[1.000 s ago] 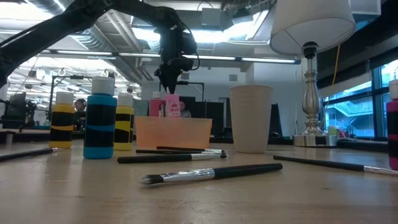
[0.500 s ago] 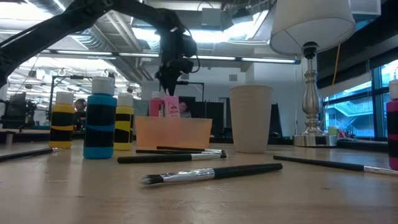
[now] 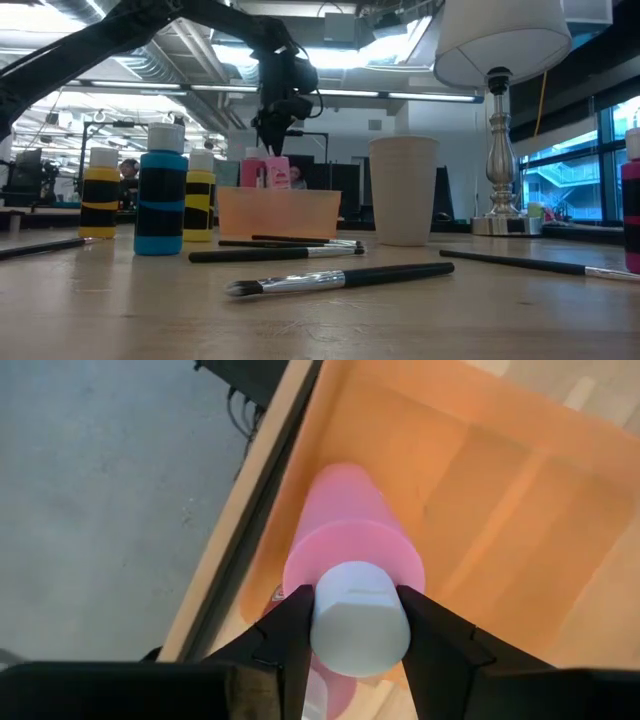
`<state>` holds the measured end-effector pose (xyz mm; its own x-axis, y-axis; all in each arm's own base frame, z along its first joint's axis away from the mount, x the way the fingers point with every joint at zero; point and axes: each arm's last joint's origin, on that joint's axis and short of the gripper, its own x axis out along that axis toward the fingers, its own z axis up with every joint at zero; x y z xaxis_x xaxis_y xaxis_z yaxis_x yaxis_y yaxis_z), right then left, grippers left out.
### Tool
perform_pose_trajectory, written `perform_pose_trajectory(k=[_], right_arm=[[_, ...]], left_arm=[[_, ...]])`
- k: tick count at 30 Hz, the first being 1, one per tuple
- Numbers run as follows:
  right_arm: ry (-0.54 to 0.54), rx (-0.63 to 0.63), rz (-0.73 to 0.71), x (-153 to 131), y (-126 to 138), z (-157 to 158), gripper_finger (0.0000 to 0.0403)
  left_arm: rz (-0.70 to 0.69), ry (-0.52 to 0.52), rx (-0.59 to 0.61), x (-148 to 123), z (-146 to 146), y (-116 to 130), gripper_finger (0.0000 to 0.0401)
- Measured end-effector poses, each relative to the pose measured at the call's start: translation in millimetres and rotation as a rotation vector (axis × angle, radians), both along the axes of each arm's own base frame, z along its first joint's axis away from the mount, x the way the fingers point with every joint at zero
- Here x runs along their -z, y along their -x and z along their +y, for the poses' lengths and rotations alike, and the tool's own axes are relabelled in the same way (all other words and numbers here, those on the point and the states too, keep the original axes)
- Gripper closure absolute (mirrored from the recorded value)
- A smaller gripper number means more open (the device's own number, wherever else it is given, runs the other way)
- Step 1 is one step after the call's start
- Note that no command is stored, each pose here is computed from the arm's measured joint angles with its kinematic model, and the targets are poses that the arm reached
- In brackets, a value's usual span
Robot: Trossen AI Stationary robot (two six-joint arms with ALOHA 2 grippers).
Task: Pick & Place Paint Supplies
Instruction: Put the large pink paint bottle into the orange bin, then put the black paint brush into the light brown cup
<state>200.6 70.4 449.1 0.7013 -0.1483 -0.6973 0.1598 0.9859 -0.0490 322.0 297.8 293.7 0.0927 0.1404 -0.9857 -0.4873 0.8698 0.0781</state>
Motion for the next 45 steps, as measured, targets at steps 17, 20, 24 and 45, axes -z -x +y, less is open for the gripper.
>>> perform_pose_trajectory(k=[17, 20, 24, 45], right_arm=[[-0.004, 0.002, 0.000, 0.1, -0.3, 0.2, 0.0252], [-0.006, 0.002, 0.000, 0.2, -0.2, 0.2, 0.0252], [-0.007, 0.003, 0.000, 0.2, -0.2, 0.2, 0.0251], [-0.006, -0.026, 0.021, 4.3, -2.7, 2.0, 0.0251]], left_arm=[[0.029, -0.013, 0.006, 0.3, -1.4, 0.1, 0.0244], [0.024, -0.012, 0.006, 0.3, -1.5, -0.3, 0.0239], [0.021, -0.014, 0.005, 0.2, -1.4, -0.7, 0.0233], [0.002, -0.038, -0.090, -23.2, -12.0, 4.3, 0.0227]])
